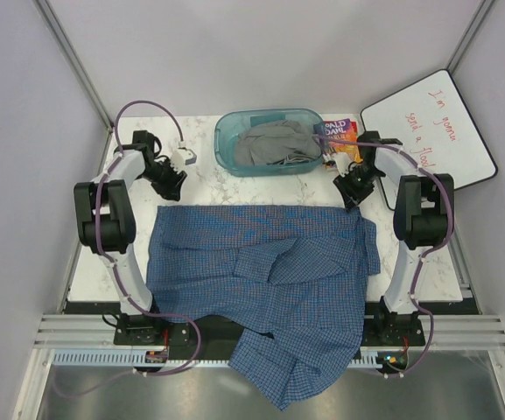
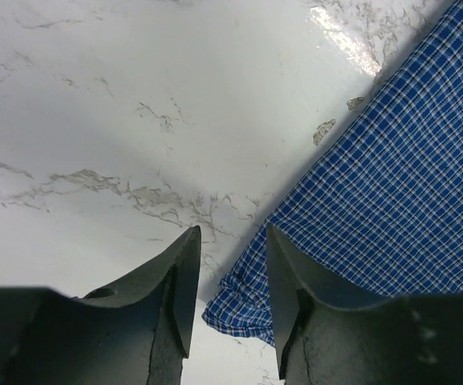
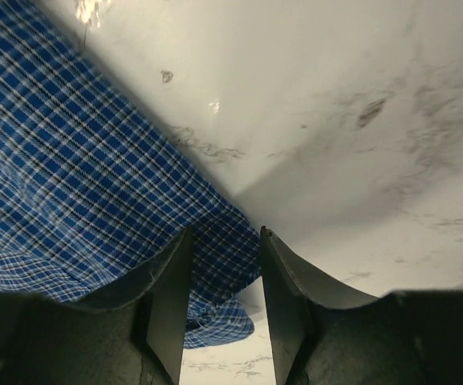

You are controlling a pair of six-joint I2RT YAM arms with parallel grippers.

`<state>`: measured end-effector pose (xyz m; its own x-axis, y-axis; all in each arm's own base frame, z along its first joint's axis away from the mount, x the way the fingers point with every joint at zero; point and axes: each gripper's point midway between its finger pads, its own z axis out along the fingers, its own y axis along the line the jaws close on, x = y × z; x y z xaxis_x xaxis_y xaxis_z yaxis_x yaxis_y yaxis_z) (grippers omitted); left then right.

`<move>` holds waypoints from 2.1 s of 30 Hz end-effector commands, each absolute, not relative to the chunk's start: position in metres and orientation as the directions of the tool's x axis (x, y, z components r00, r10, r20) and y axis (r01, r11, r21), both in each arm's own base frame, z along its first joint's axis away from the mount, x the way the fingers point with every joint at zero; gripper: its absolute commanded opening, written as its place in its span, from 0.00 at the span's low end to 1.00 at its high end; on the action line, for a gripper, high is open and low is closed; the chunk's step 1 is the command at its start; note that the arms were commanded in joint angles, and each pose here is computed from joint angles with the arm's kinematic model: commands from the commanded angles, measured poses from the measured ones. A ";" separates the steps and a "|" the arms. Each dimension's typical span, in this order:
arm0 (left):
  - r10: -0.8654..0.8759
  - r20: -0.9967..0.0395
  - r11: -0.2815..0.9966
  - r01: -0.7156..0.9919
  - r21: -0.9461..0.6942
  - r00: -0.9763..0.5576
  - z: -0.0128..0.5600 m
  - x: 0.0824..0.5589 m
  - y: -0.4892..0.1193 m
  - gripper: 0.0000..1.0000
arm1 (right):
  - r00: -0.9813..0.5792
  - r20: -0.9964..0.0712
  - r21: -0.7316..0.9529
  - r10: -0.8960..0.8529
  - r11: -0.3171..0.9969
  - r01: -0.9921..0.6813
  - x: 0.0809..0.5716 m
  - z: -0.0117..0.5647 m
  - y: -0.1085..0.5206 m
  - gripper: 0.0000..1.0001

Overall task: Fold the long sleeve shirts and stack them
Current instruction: Fold the shirt

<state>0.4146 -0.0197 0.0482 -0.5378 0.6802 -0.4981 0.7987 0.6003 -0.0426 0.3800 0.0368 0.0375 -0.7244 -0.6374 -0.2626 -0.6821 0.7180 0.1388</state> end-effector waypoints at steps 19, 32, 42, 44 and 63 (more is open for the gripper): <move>0.659 -0.421 0.657 0.749 -0.082 -0.624 0.030 0.415 0.003 0.31 | -0.648 -0.419 -0.077 -0.636 0.736 -0.673 0.407 0.073 0.038 0.00; 0.601 -0.478 0.644 0.742 -0.186 -0.641 0.050 0.404 -0.010 0.57 | -0.618 -0.560 -0.177 -0.551 0.809 -0.560 0.444 0.099 0.035 0.00; 0.581 -0.481 0.651 0.730 -0.210 -0.657 0.051 0.406 -0.012 0.60 | -0.673 -0.501 -0.148 -0.544 0.820 -0.553 0.442 0.077 0.032 0.30; 0.571 -0.492 0.660 0.724 -0.201 -0.657 0.057 0.411 -0.009 0.60 | -0.665 -0.513 -0.154 -0.543 0.820 -0.551 0.443 0.088 0.032 0.51; 0.620 -0.368 0.670 0.712 -0.213 -0.693 0.031 0.380 0.006 0.38 | -0.799 -0.374 0.096 -0.471 0.837 -0.538 0.326 0.078 0.042 0.50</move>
